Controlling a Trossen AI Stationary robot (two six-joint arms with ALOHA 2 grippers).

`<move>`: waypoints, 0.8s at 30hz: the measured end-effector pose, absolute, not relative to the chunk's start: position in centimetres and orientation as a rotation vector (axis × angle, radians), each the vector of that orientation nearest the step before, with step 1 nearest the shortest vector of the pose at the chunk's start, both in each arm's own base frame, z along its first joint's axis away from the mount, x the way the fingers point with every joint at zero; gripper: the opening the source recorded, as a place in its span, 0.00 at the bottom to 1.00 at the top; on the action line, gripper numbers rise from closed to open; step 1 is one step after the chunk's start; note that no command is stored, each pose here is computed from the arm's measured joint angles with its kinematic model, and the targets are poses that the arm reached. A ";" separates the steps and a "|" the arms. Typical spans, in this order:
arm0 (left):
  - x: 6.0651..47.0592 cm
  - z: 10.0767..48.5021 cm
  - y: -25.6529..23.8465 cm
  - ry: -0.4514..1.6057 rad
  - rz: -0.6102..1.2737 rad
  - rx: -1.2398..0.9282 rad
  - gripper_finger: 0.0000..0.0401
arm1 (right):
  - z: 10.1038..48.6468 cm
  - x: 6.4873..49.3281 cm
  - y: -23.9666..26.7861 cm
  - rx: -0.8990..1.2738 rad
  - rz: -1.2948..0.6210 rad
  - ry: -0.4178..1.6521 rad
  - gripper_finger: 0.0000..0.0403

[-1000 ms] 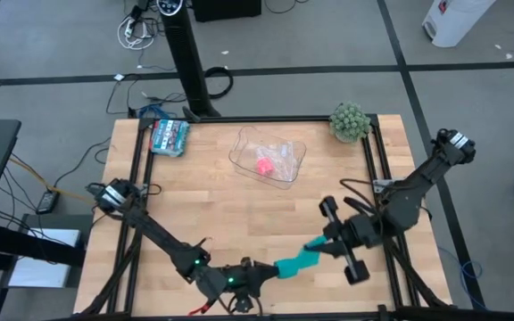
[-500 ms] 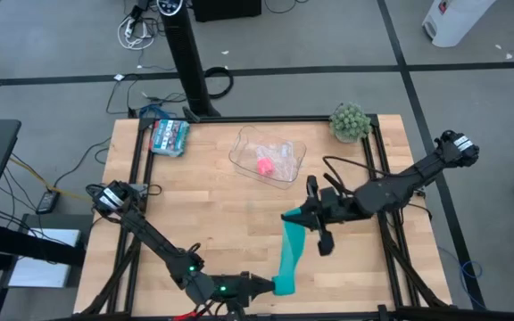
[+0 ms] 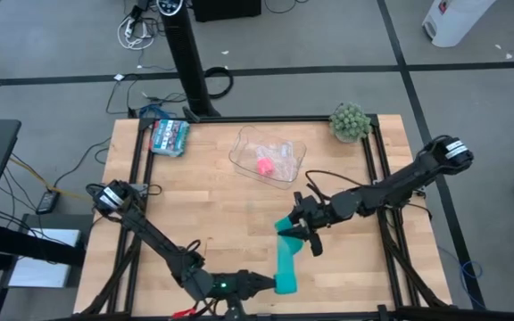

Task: Roll bandage
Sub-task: Roll the blue bandage

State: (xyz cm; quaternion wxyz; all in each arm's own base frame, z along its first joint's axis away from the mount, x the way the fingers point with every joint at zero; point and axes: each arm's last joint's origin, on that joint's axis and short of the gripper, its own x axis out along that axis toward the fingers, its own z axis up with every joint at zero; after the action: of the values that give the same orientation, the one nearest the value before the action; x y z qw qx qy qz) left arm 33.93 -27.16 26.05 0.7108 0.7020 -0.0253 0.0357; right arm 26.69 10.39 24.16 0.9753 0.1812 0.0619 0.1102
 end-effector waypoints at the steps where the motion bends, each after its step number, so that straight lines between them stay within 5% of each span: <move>1: 34.0 26.1 -27.0 -0.051 0.085 1.551 0.03 | 23.4 26.7 10.3 0.387 0.226 0.136 0.35; 10: 34.4 26.2 -26.4 -0.041 0.100 1.531 0.04 | 20.8 26.1 8.7 0.704 0.395 0.153 0.61; 24: 34.4 26.1 -26.4 -0.033 0.095 1.511 0.04 | 19.0 26.5 1.5 1.090 0.491 0.477 0.58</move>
State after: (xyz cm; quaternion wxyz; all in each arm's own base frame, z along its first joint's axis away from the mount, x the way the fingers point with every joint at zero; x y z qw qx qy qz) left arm 34.43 -26.39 26.15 0.7267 0.6854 -0.0149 0.0430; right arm 26.52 1.49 19.03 0.8000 0.5083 0.2222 0.2288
